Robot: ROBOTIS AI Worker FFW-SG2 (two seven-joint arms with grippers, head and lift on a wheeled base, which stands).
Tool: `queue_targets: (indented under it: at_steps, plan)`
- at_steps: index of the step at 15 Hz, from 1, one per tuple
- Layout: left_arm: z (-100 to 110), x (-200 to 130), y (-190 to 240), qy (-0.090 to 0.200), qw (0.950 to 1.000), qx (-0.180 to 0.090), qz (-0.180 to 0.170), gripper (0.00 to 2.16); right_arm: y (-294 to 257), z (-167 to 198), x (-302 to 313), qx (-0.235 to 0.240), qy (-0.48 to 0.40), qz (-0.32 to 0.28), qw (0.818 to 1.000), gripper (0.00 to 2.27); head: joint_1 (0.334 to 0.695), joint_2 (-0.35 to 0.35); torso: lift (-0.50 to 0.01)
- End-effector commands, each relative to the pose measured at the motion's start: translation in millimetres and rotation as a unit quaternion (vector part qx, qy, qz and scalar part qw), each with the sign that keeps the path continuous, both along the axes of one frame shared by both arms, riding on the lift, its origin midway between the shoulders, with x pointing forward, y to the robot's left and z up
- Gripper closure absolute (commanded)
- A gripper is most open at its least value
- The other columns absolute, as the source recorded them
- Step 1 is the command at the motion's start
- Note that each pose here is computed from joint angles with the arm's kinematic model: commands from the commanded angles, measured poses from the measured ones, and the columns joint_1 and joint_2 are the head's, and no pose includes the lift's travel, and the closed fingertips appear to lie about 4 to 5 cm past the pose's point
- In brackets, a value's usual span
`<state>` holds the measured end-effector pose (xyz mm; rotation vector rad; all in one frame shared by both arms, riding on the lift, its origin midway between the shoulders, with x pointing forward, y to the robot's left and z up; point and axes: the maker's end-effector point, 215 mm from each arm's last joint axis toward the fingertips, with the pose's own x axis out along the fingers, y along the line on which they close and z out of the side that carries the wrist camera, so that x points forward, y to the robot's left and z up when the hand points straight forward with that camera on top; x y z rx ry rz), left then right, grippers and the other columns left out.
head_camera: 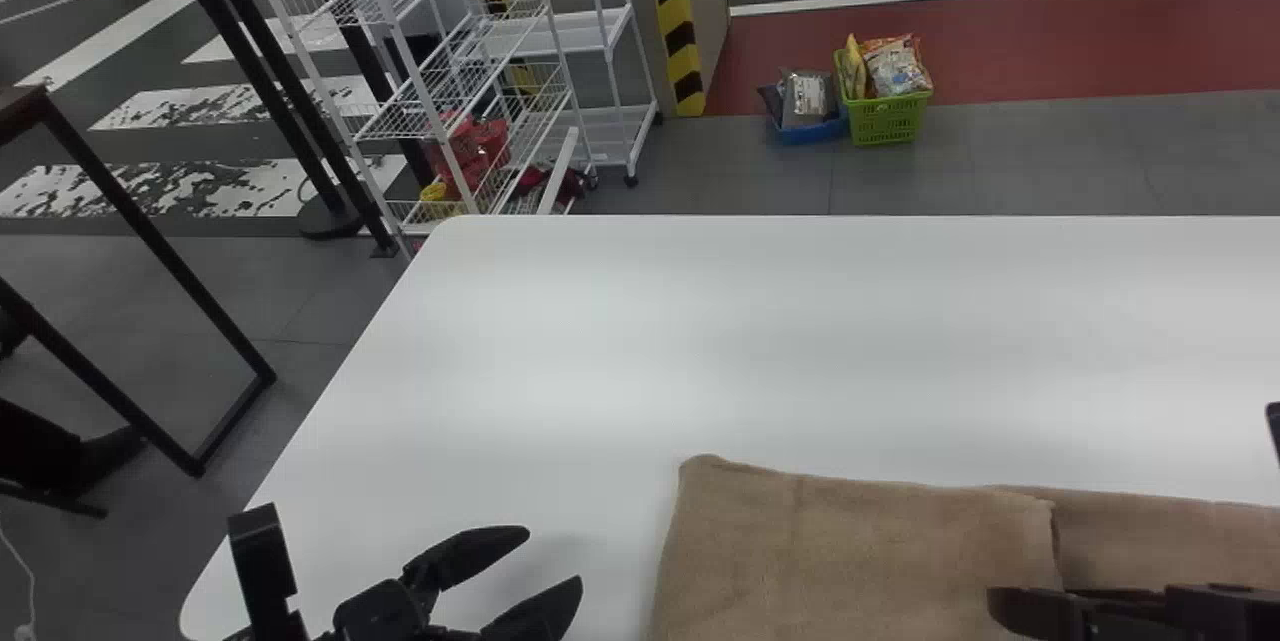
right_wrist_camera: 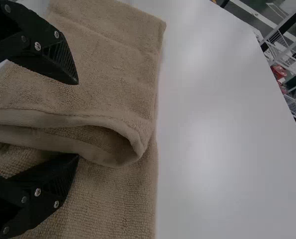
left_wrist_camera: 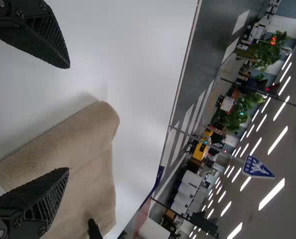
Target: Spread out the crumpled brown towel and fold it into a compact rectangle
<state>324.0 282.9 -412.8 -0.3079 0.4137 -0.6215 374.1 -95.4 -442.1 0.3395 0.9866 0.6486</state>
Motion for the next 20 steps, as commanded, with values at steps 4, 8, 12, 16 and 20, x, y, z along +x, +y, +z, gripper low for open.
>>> queue_targets:
  at_steps: [4, 8, 12, 16, 20]
  plan:
    - [-1.0, -0.2, -1.0, 0.0, 1.0, -0.001, 0.0, 0.08, 12.0, 14.4, 19.8, 0.013, -0.061, 0.01, 0.998, 0.38, 0.695, 0.302, -0.127]
    - [-1.7, -0.4, 0.0, 0.0, 1.0, -0.001, 0.001, 0.08, 14.2, 11.6, 20.0, 0.016, -0.06, 0.013, 0.998, 0.59, 0.695, 0.314, -0.127]
    - [-1.8, 0.1, -0.7, 0.0, 1.0, -0.002, 0.001, 0.08, 12.8, 9.5, 16.9, 0.018, -0.054, 0.014, 0.998, 0.97, 0.695, 0.315, -0.127]
    - [-1.9, 0.1, 0.3, 0.0, 1.0, -0.001, 0.001, 0.08, 13.1, 10.8, 16.0, 0.022, -0.053, 0.015, 0.998, 1.4, 0.695, 0.316, -0.127]
    - [-3.0, 0.2, 0.4, 0.0, 1.0, -0.003, 0.002, 0.08, 13.5, 21.8, 18.2, 0.041, -0.062, 0.012, 0.997, 1.42, 0.695, 0.316, -0.127]
